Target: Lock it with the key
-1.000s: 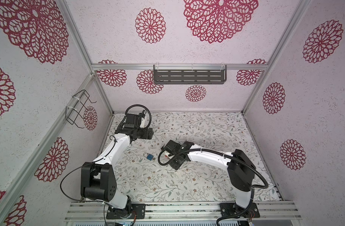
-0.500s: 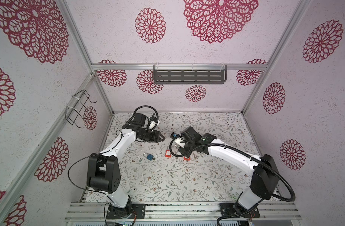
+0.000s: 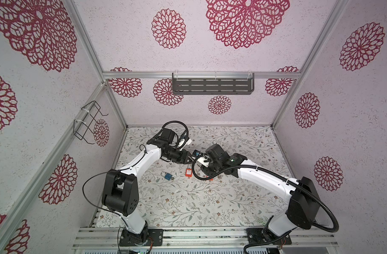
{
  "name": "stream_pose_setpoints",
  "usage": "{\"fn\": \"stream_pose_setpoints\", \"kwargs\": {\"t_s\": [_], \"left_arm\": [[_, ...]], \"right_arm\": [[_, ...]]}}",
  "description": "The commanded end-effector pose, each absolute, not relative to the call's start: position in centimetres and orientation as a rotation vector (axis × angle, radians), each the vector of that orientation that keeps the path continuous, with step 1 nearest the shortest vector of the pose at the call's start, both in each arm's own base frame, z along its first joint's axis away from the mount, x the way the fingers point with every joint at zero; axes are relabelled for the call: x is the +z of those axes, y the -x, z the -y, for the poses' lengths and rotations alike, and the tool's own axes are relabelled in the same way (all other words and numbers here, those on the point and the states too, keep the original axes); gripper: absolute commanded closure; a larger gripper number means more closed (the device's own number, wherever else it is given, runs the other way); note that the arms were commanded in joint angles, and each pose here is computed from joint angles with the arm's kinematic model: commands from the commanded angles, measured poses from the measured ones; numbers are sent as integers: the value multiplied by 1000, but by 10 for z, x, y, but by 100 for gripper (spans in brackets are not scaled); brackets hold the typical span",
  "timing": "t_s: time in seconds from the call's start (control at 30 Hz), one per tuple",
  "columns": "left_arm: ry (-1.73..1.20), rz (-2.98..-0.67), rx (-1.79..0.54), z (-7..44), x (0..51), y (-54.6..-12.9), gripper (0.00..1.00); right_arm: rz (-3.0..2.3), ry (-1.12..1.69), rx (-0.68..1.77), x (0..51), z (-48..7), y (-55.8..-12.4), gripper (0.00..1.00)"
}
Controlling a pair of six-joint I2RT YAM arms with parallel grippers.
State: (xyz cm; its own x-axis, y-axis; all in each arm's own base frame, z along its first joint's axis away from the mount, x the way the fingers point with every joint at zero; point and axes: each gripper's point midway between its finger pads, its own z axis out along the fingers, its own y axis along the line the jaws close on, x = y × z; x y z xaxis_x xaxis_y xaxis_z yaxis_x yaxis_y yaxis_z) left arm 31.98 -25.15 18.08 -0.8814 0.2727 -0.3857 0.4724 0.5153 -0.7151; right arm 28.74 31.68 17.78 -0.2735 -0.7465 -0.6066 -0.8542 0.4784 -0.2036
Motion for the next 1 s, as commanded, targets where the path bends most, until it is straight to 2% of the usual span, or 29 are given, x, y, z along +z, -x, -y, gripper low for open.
{"fn": "stream_pose_setpoints", "kwargs": {"t_s": [0.0,0.4,0.97], "left_arm": [[-685,-2515,-1356,261,184,-313,63],[-721,-2495,-1391,268,187,-310,74],[-728,-2466,-1416,273,191,-315,80]], "right_arm": [[-1986,1273,220,209,-318,-292,85],[-1970,1264,256,217,-322,-290,86],[-1936,1266,273,225,-329,-288,87]]}}
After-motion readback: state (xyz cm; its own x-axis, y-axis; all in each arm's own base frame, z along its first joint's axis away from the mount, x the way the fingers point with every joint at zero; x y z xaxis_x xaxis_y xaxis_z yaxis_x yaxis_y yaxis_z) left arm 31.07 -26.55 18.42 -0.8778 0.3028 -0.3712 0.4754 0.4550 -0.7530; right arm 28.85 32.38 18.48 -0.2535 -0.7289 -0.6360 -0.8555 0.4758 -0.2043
